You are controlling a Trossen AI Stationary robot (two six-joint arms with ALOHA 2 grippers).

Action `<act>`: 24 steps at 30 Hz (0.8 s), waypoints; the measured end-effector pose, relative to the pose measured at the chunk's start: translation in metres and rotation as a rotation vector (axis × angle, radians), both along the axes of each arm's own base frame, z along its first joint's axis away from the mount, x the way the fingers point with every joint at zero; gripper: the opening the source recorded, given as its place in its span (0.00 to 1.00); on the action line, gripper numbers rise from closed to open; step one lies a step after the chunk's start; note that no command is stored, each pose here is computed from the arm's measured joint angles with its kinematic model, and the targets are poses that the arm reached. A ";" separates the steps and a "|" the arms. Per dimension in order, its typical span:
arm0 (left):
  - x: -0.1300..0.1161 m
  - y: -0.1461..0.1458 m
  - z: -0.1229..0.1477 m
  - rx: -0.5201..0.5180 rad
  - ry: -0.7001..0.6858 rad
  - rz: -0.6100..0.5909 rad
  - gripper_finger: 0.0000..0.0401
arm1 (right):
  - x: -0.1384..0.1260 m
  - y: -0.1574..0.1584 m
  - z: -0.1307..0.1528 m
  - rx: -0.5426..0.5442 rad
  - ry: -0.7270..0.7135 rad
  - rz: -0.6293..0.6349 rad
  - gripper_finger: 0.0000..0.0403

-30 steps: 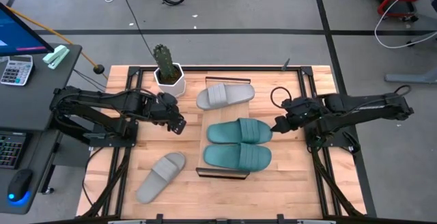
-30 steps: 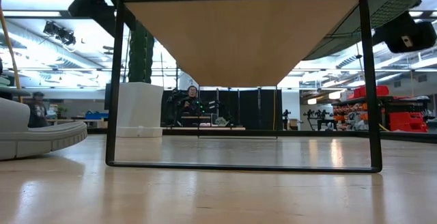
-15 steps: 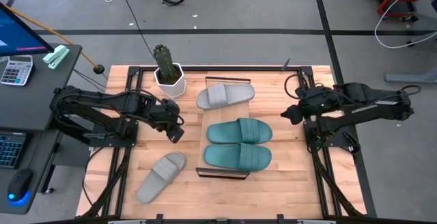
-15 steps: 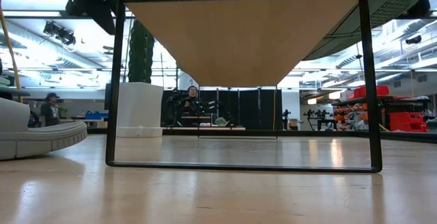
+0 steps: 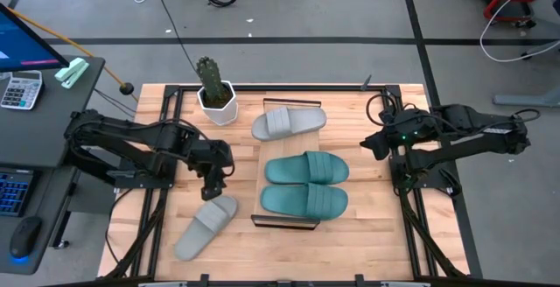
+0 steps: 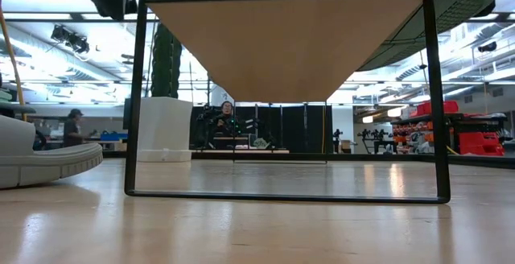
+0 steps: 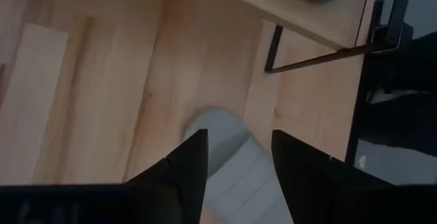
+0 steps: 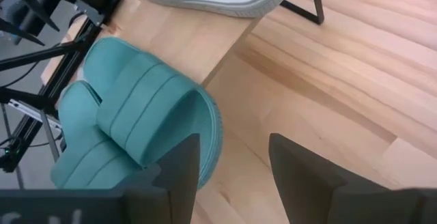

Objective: Pick and place slides into the shelf
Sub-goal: Put the gray slipper on the shelf

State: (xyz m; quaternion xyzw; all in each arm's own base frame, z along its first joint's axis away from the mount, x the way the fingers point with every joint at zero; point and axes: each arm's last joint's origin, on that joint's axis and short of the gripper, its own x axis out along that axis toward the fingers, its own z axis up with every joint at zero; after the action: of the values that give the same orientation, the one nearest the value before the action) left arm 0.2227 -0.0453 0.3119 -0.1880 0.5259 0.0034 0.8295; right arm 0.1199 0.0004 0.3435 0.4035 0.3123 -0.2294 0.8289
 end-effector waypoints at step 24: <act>-0.009 0.004 -0.115 -0.146 0.042 -0.245 0.37 | 0.001 0.000 -0.001 0.013 0.004 -0.004 0.44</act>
State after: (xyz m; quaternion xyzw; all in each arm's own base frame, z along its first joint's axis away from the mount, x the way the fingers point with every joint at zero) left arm 0.2133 -0.0416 0.1970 -0.1821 0.5610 -0.1321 0.7966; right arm 0.1212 0.0007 0.3428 0.4090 0.3148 -0.2297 0.8251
